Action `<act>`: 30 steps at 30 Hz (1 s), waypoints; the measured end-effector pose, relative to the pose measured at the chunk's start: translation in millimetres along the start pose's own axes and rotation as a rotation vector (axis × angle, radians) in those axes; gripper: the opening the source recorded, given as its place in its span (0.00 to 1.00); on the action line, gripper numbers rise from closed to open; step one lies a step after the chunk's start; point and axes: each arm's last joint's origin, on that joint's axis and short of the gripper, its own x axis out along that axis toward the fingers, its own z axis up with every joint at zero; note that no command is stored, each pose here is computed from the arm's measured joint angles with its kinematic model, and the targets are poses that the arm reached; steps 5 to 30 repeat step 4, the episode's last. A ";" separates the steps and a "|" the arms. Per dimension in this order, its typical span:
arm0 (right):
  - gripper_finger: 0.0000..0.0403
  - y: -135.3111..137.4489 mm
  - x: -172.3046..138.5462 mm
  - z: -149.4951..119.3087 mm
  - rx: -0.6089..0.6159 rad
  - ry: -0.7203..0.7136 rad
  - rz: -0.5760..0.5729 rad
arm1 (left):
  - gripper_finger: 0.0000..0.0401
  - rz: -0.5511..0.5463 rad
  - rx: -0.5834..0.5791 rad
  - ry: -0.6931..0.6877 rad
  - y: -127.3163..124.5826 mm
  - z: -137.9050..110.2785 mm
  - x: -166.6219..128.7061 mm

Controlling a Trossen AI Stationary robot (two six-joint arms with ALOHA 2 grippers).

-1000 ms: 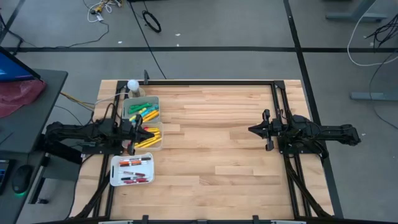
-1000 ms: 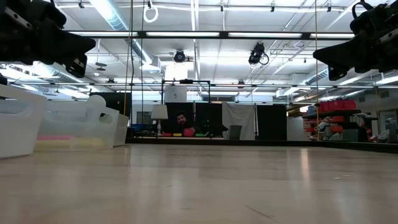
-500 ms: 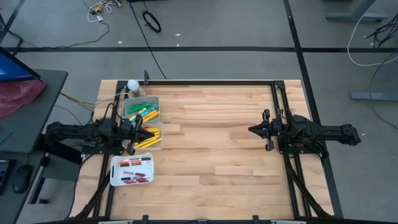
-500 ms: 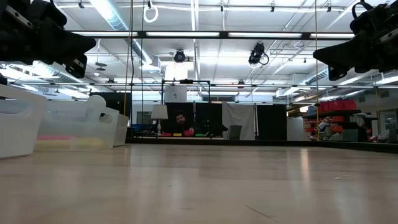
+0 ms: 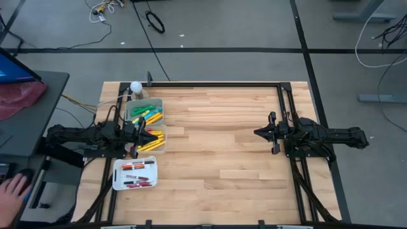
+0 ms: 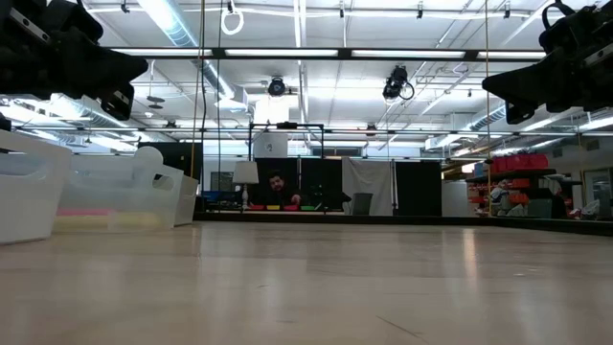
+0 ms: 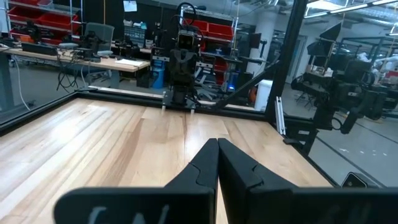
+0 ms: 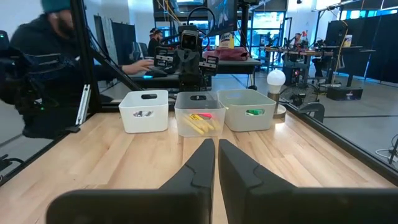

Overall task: Pick & Place Markers
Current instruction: Return to Home Position

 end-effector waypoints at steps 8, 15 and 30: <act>0.06 0.0 0.0 0.0 0.000 0.000 0.000 | 0.03 0.000 0.000 0.000 0.0 0.0 0.0; 0.06 0.0 0.0 0.0 0.000 0.000 0.000 | 0.03 0.000 0.000 0.000 0.0 0.0 0.0; 0.06 0.0 0.0 0.0 0.000 0.000 0.000 | 0.03 0.000 0.000 0.000 0.0 0.0 0.0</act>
